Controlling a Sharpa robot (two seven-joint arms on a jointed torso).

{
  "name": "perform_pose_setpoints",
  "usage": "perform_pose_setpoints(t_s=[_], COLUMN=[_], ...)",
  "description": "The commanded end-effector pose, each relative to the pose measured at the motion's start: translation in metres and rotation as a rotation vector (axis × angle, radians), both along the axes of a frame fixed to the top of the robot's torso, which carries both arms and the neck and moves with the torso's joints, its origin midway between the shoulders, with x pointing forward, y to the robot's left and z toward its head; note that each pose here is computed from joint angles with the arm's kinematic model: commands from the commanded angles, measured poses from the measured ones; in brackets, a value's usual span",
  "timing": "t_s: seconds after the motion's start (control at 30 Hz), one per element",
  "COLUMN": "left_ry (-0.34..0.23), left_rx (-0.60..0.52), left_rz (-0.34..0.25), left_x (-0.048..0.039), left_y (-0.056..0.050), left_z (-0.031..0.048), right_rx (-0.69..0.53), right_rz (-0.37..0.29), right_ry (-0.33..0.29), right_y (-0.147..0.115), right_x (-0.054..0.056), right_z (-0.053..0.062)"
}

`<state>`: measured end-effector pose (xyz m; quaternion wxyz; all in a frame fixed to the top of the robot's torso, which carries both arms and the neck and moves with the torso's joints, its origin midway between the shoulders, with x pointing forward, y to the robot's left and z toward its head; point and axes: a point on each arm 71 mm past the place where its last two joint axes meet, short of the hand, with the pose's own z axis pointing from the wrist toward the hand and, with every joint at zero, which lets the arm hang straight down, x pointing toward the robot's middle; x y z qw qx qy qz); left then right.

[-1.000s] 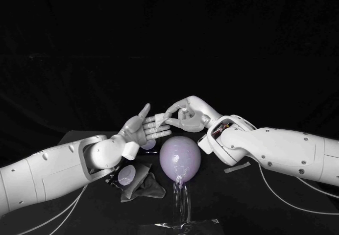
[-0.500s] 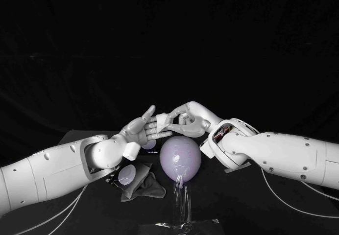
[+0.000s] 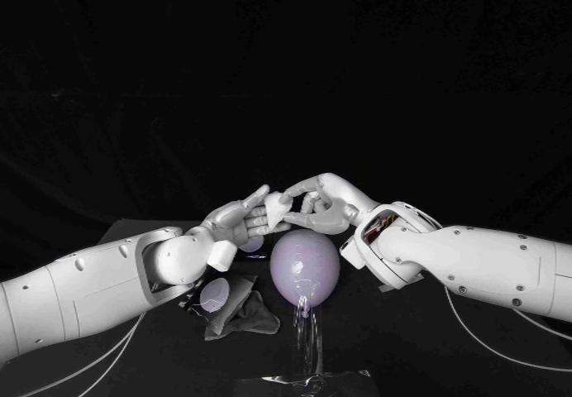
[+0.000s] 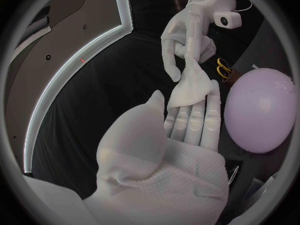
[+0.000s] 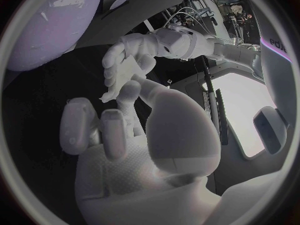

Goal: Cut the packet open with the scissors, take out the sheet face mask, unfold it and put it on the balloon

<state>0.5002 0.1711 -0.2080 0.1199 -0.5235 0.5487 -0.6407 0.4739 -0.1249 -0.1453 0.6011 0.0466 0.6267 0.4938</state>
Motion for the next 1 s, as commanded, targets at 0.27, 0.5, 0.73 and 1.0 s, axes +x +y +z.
perform_pose_setpoints(t_s=[0.27,0.5,0.73,1.0], left_ry=[-0.042,-0.063,-0.095,-0.168], left_rx=[0.033,0.046,0.065,0.112], left_rz=[0.003,0.020,0.044,0.040], left_x=[0.0008,0.0021,0.0036,0.0040], left_y=[0.000,0.002,0.005,0.008], left_z=[0.0019,0.0025,0.0035,0.0060], right_rx=[-0.017,-0.010,0.024,0.094], right_rz=[0.014,-0.001,-0.040,-0.107], right_ry=[-0.012,-0.024,-0.026,-0.035], right_y=[-0.002,-0.010,-0.028,-0.045], right_x=[-0.003,-0.005,-0.006,-0.006], right_z=[-0.001,0.000,0.001,0.005])
